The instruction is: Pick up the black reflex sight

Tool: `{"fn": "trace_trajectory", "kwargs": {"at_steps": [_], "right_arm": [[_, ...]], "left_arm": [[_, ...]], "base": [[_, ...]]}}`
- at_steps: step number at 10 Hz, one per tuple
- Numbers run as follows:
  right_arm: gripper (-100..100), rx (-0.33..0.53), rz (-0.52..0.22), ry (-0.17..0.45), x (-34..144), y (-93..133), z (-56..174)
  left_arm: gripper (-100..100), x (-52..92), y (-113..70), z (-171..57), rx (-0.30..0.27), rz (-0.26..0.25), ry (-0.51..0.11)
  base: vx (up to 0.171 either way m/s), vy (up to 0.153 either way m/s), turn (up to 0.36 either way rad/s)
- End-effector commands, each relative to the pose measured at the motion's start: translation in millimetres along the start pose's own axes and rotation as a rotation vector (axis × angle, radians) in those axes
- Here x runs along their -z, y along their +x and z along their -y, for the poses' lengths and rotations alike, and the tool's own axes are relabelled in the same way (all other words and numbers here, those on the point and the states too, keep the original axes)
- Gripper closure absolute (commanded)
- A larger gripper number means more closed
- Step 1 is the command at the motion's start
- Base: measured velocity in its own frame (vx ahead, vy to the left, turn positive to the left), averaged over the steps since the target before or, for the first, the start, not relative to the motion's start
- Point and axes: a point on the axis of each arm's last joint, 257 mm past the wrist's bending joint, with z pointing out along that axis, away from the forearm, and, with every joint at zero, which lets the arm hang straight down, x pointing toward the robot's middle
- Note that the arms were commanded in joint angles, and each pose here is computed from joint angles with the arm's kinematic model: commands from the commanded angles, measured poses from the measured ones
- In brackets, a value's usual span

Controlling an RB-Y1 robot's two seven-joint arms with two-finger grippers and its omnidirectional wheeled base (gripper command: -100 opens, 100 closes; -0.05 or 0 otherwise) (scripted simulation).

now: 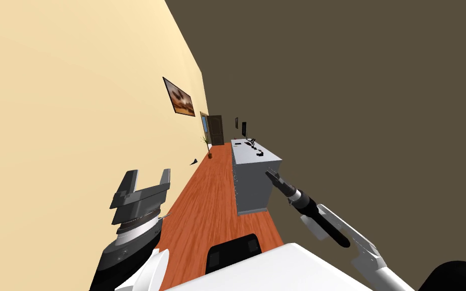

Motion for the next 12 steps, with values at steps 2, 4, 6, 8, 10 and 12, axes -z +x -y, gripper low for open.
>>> {"fn": "trace_trajectory", "kwargs": {"at_steps": [2, 4, 6, 8, 10, 12], "right_arm": [[-100, 0.078, -0.101, 0.008, 18.0, 8.2, 21.0], [-100, 0.093, -0.137, 0.003, 20.0, 9.2, 24.6], [-100, 0.151, -0.217, 0.005, 30.9, 11.5, 40.0], [-100, 0.207, -0.291, 0.009, 42.3, 11.7, 55.7], [-100, 0.262, -0.367, 0.013, 53.9, 9.8, 71.5], [-100, 0.311, -0.432, 0.018, 64.9, 6.8, 85.7]], "left_arm": [[0, 0.0, 0.0, 0.0, 0.000, 0.000, 0.000], [0, 0.0, 0.0, 0.0, 0.000, 0.000, 0.000], [0, 0.0, 0.0, 0.0, 0.000, 0.000, 0.000], [0, 0.0, 0.0, 0.0, 0.000, 0.000, 0.000], [0, 0.0, 0.0, 0.0, 0.000, 0.000, 0.000], [0, 0.0, -0.1, 0.0, 0.000, 0.000, 0.000]], "base": [[-0.031, 0.037, 0.091], [-0.016, 0.022, 0.032], [-0.018, 0.025, 0.104], [-0.019, 0.033, 0.103], [-0.007, 0.030, 0.100], [0.004, 0.021, 0.057]]}}
